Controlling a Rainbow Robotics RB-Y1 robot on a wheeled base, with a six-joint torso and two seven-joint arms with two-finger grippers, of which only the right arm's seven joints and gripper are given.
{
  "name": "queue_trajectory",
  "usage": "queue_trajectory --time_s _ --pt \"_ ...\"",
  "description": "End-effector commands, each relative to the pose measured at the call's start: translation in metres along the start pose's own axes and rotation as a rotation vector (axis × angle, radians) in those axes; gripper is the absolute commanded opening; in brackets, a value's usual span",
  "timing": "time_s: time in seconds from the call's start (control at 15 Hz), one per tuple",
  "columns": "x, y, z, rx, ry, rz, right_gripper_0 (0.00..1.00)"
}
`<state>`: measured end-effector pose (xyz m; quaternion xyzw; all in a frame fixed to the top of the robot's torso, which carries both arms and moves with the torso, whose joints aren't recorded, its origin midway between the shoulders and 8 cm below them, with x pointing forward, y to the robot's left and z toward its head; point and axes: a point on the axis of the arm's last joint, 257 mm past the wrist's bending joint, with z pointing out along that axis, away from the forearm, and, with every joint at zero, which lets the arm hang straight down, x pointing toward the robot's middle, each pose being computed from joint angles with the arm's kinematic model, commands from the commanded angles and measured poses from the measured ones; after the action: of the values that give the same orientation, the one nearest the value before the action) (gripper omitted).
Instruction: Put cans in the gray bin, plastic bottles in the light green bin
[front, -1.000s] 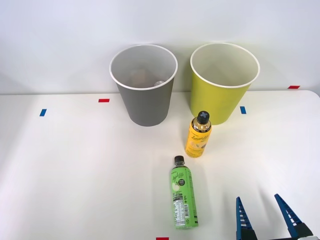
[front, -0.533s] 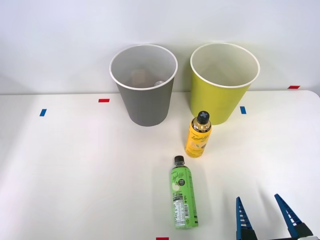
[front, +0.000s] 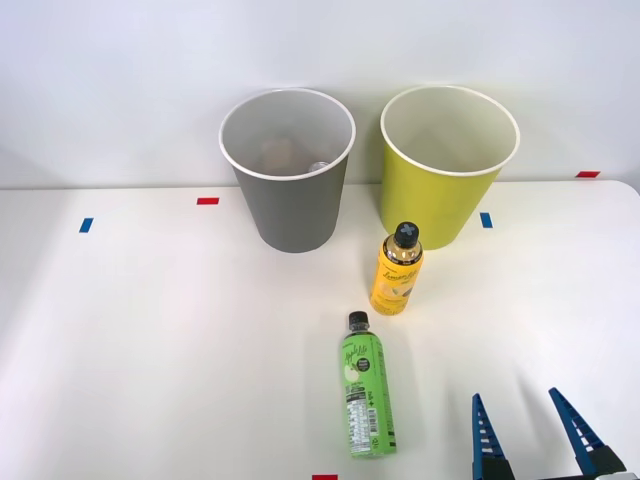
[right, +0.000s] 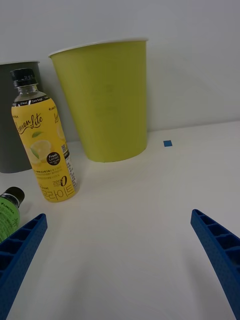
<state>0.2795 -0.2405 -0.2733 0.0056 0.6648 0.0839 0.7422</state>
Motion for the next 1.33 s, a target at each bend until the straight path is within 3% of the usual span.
queue_trajectory --time_s 0.07,1.33 --pt "0.0 0.0 0.0 0.0 0.0 0.0 1.0" --pt "0.0 0.0 0.0 0.0 0.0 0.0 1.0"
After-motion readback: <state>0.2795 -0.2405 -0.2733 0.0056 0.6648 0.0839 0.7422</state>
